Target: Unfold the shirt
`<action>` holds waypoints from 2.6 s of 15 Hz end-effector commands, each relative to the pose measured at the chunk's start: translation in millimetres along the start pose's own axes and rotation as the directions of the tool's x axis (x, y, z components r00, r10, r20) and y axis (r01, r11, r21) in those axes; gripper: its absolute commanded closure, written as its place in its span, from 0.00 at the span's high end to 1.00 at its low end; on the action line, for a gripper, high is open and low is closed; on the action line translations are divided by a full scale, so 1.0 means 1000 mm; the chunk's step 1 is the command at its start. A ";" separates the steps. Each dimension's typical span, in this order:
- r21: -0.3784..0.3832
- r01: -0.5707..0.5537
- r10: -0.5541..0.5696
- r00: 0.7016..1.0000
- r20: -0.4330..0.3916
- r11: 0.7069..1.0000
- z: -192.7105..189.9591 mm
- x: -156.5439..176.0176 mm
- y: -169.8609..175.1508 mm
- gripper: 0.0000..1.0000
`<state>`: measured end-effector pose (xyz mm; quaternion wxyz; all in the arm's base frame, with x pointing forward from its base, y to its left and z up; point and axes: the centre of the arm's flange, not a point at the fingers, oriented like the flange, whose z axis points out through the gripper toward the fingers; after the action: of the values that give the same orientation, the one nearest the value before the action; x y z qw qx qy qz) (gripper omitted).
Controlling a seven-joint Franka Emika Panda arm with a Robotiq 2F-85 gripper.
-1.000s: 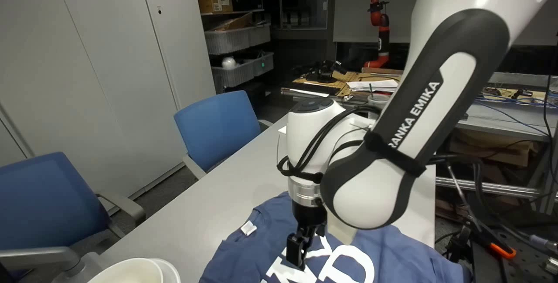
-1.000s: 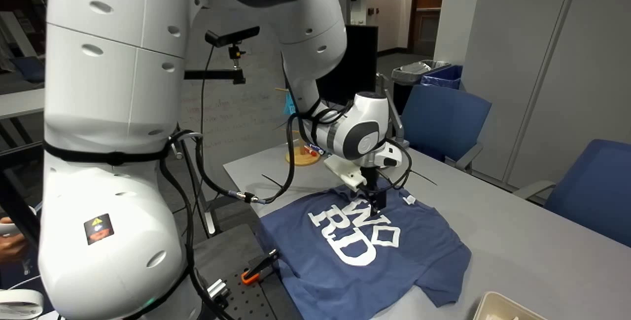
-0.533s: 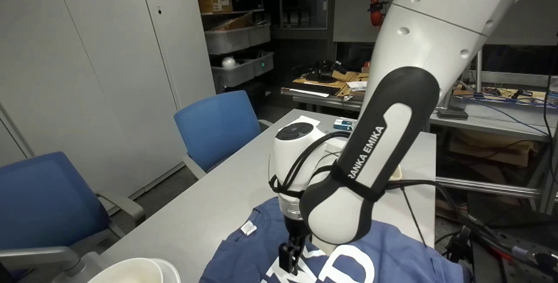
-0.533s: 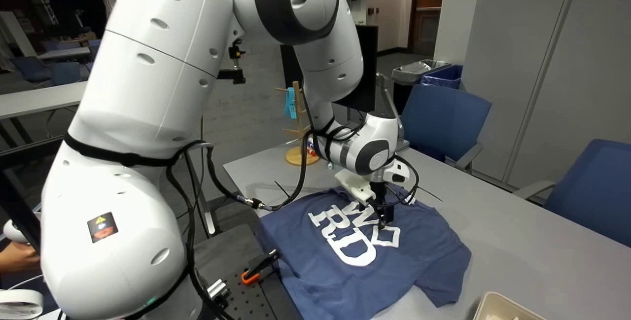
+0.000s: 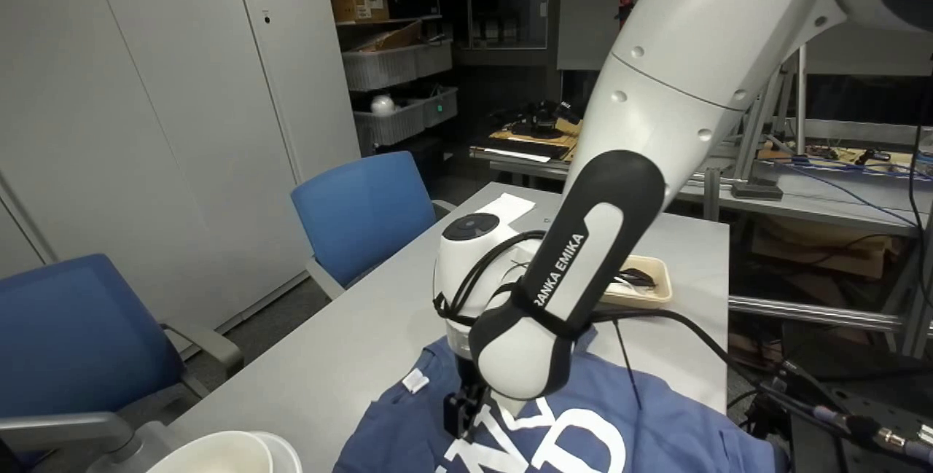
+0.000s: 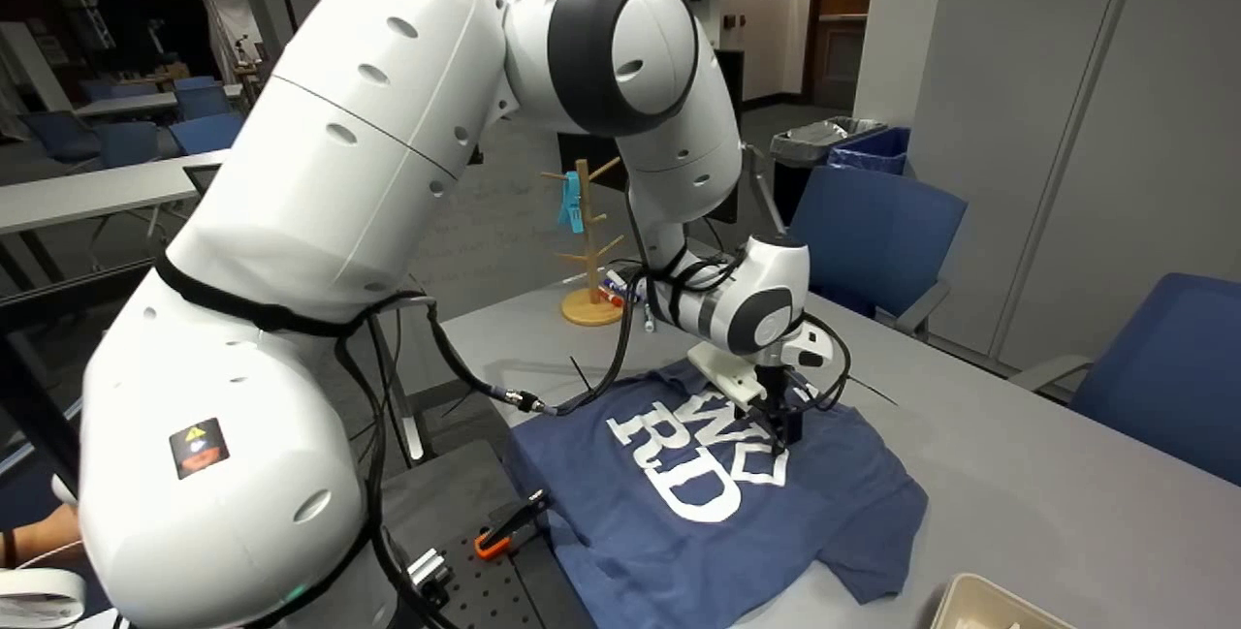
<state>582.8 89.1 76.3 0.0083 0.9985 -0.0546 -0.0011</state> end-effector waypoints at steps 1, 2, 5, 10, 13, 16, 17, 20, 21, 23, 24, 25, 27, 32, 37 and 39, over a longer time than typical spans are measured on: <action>0.010 -0.056 0.056 0.998 0.012 0.998 0.011 0.032 0.009 1.00; 0.010 -0.066 0.066 0.998 0.015 0.998 0.012 0.038 0.013 1.00; 0.003 -0.083 0.083 0.996 0.016 0.997 0.009 0.058 0.021 1.00; -0.006 -0.108 0.108 0.994 -0.004 0.994 0.002 0.099 0.033 1.00; -0.001 -0.111 0.111 0.994 0.006 0.994 0.000 0.105 0.034 1.00; -0.002 -0.111 0.111 0.993 0.033 0.994 -0.010 0.090 0.030 1.00; -0.002 -0.110 0.110 0.993 0.043 0.994 -0.015 0.083 0.028 1.00; -0.008 -0.110 0.110 0.993 0.049 0.994 -0.030 0.063 0.026 1.00; -0.016 -0.111 0.112 0.993 0.049 0.994 -0.034 0.057 0.025 1.00; -0.025 -0.112 0.113 0.992 0.051 0.993 -0.045 0.044 0.024 1.00; -0.025 -0.114 0.115 0.992 0.058 0.993 -0.051 0.036 0.025 1.00; -0.024 -0.115 0.117 0.991 0.063 0.993 -0.055 0.028 0.026 1.00; -0.028 -0.117 0.119 0.990 0.081 0.993 -0.054 0.013 0.029 1.00; -0.045 -0.128 0.133 0.982 0.137 0.991 -0.020 -0.013 0.037 1.00; -0.048 -0.136 0.142 0.978 0.155 0.989 0.005 -0.012 0.038 1.00; -0.042 -0.137 0.141 0.980 0.143 0.990 0.008 -0.003 0.036 1.00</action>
<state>564.2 51.8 75.6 0.0284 0.9894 -0.1128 -0.0866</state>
